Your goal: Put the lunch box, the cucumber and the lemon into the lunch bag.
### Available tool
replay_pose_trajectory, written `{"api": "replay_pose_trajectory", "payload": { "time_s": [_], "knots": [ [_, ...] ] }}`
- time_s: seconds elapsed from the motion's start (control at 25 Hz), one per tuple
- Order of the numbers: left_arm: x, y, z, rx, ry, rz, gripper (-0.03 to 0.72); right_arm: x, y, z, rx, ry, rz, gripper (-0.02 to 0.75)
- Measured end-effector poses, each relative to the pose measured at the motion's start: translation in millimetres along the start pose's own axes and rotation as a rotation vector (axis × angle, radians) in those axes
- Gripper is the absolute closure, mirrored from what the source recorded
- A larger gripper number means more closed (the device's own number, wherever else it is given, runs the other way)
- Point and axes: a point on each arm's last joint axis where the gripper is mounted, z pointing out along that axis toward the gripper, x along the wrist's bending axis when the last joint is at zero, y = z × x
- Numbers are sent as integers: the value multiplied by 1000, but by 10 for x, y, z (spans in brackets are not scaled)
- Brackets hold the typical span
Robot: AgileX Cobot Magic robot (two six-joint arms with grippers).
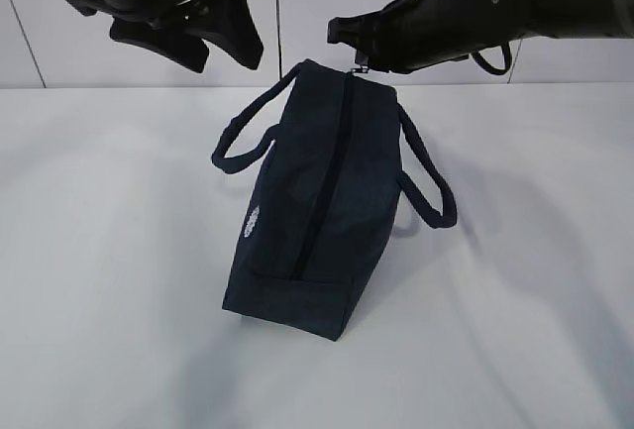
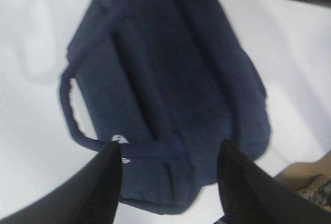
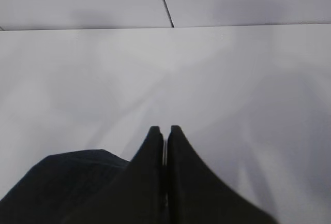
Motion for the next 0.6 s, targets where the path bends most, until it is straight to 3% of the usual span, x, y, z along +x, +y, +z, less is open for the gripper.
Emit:
{"api": "replay_pose_trajectory", "payload": {
  "time_s": [0.2,0.6],
  "knots": [
    [163,176,216,106,-2,-74,281,-1,-5,0,6,-1,0,738],
    [148,344,669,230,-95,-125,281,0,0,-1,4,-1,0,738]
  ]
}}
